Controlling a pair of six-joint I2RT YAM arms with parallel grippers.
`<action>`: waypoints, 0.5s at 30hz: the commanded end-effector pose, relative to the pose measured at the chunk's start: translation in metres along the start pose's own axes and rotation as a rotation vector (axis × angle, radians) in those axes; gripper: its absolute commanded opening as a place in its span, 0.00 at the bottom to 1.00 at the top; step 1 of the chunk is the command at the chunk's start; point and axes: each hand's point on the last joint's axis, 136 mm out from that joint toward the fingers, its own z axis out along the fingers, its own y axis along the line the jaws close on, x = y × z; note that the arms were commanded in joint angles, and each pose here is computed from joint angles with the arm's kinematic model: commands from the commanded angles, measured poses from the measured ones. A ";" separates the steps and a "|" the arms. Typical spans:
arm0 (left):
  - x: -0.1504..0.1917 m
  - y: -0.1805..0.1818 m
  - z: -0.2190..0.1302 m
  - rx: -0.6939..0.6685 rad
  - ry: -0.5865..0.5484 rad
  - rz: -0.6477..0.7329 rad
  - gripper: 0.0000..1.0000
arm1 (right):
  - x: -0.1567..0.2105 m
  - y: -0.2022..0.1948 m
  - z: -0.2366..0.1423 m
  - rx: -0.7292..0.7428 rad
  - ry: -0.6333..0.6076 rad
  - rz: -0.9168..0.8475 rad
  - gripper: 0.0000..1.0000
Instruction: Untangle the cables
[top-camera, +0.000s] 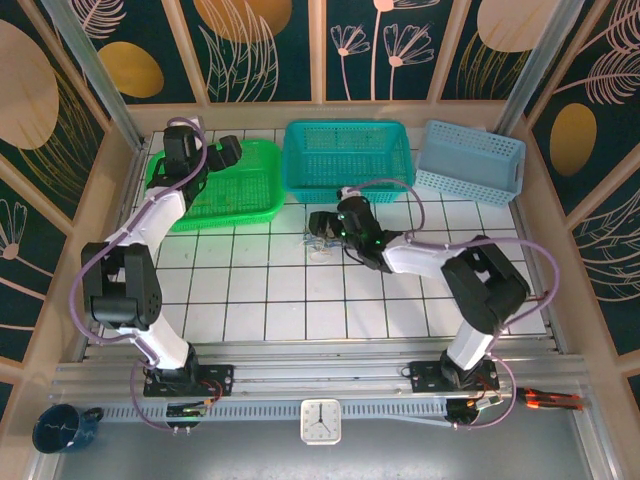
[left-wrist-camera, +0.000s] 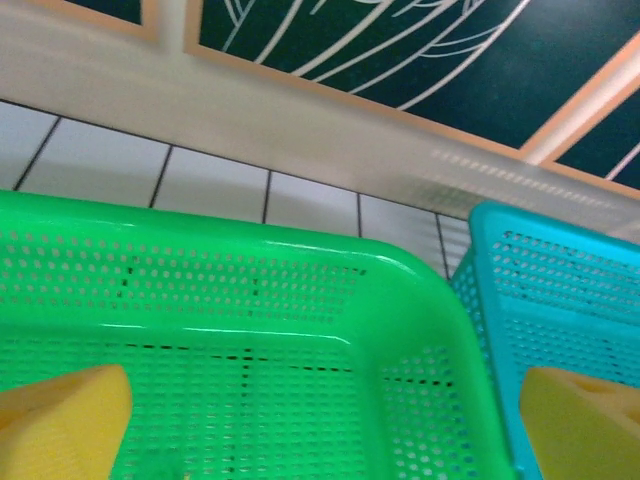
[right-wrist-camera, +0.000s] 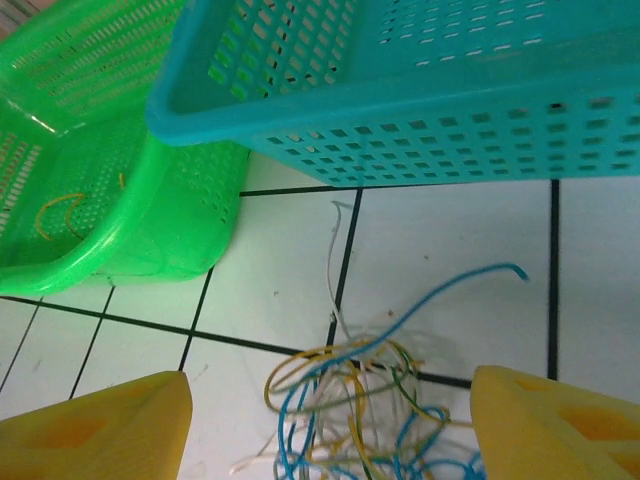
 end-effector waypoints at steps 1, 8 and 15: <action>0.002 -0.019 -0.019 0.103 0.037 -0.043 0.99 | 0.008 -0.008 0.020 0.040 0.058 -0.047 0.73; 0.048 -0.050 -0.048 0.238 0.129 -0.087 0.99 | 0.032 -0.019 0.044 0.054 0.129 -0.051 0.67; 0.091 -0.094 -0.070 0.354 0.211 -0.096 0.99 | 0.072 -0.029 0.033 0.034 0.207 -0.028 0.58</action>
